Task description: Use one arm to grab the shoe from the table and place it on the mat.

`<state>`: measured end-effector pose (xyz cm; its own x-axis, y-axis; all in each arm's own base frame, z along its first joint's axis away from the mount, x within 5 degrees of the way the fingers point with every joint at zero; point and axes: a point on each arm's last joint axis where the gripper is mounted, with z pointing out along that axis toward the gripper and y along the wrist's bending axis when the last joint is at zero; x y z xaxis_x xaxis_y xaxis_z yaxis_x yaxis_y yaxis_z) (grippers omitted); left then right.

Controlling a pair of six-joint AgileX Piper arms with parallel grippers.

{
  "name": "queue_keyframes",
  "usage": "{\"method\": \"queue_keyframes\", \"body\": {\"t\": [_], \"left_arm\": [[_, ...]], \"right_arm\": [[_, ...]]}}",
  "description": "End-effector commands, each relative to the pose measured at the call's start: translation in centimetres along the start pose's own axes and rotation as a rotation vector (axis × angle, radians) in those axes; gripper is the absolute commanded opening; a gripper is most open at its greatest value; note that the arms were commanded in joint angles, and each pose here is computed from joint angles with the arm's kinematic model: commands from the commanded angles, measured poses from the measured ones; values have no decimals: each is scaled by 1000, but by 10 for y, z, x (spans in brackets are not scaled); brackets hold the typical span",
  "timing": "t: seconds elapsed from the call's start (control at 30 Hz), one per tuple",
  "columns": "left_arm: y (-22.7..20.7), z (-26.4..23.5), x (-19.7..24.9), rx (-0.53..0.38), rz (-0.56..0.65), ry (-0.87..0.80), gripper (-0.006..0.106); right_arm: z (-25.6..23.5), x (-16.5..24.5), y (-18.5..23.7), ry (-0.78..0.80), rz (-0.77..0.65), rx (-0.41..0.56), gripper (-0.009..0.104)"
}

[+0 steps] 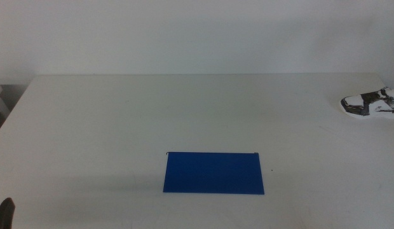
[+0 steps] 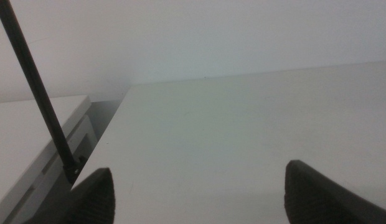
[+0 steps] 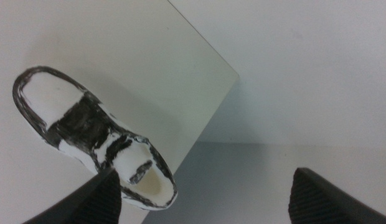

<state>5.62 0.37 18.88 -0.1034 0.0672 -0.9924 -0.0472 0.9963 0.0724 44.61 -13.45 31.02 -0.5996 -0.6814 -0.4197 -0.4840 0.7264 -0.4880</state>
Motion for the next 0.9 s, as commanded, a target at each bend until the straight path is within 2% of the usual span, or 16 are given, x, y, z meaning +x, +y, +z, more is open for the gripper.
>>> {"method": "queue_keyframes", "body": {"t": [0.0, 0.23, 0.57, 0.7, 0.87], "left_arm": [[-1, -2, -7, 9, -13, -102, 93], [-1, -2, -7, 9, -13, -102, 93], [-1, -2, -7, 9, -13, -102, 93], [-1, -2, -7, 9, -13, -102, 93], [-1, -2, -7, 9, -13, -102, 93]], "right_arm": [[-36, -13, -15, -81, -6, 109, 91], [-37, -20, -10, -162, 116, 44, 91], [-26, -20, -9, -178, 139, 29, 91], [-4, -12, -9, -122, 41, 39, 91], [23, -4, -2, -72, -86, -3, 91]]}}
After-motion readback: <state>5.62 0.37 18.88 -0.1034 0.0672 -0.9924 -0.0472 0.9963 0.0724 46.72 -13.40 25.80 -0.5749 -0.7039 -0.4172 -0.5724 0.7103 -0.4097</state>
